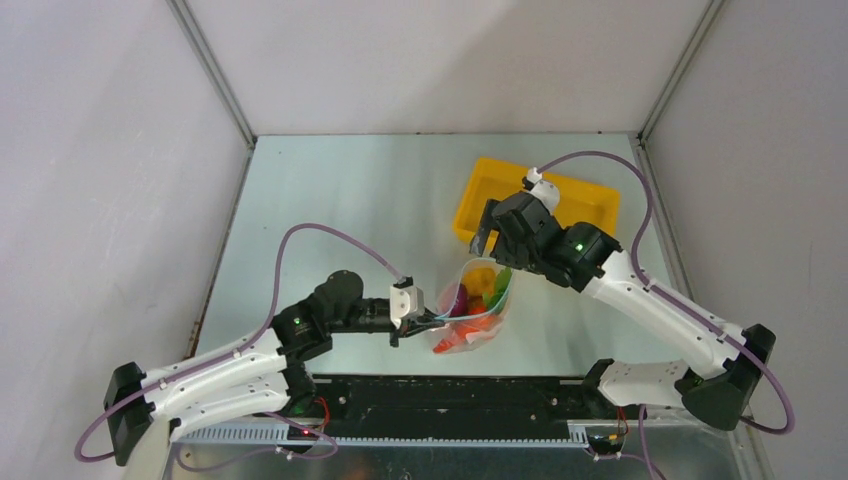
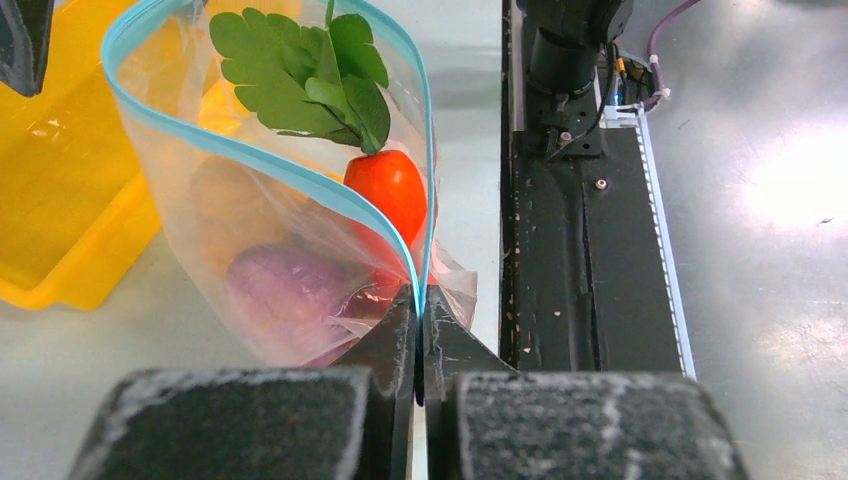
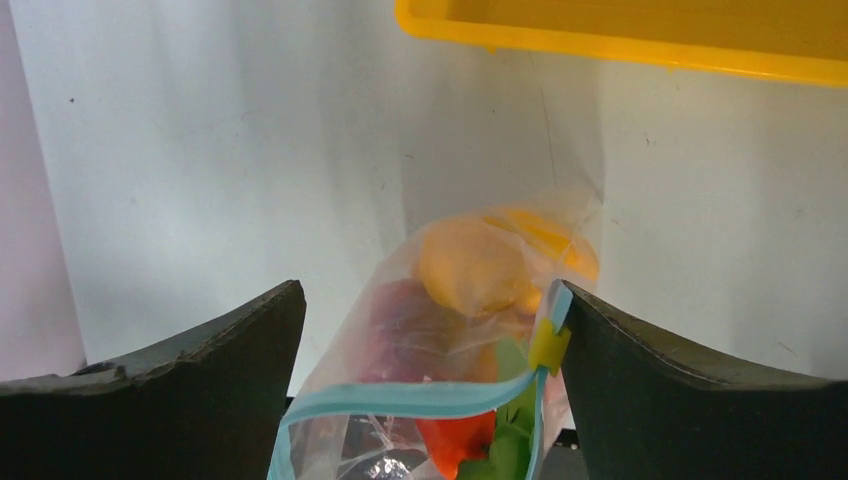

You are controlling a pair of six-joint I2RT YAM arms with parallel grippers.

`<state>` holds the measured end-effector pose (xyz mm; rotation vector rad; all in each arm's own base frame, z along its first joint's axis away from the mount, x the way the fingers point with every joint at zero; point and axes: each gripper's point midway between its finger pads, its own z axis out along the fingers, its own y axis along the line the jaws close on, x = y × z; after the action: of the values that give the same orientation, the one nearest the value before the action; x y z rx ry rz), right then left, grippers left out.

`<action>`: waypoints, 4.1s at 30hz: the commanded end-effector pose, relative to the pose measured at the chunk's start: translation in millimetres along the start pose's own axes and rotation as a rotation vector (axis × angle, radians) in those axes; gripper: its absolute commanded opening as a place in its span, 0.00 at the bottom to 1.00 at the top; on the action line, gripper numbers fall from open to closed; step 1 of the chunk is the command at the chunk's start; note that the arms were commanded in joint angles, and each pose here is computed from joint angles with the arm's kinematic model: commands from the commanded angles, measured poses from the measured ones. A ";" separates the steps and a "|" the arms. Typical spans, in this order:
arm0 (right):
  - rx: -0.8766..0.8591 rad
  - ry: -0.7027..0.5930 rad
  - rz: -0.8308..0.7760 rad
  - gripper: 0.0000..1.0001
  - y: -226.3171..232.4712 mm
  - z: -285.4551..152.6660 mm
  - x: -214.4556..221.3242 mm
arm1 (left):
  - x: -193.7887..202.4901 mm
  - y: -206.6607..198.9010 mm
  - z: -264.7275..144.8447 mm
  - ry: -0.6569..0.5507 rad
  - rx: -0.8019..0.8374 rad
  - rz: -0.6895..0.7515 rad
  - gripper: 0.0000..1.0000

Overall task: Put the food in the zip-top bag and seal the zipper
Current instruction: Adjust the zipper food storage bag at the center of the board.

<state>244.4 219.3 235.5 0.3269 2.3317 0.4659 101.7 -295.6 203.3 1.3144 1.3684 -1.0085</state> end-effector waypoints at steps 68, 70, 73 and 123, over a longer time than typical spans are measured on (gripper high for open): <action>-1.023 0.023 -0.986 0.00 116.2 -28.6 40.5 | -105.0 51.2 116.4 -0.333 -0.271 -0.557 0.72; -1.035 0.068 -1.020 0.00 104.8 -26.0 50.1 | -99.9 53.7 101.0 -0.304 -0.325 -0.489 0.96; -1.053 0.102 -1.054 0.00 92.0 -25.3 56.9 | -89.1 52.8 66.9 -0.246 -0.383 -0.417 1.00; -1.260 0.134 -1.063 0.00 75.0 -55.6 53.9 | -51.2 74.6 5.7 -0.201 -0.109 -0.112 0.57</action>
<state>177.9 290.6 260.7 -1.4393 1.5841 1.1807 178.1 -298.6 228.4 0.9998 1.4354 -1.0555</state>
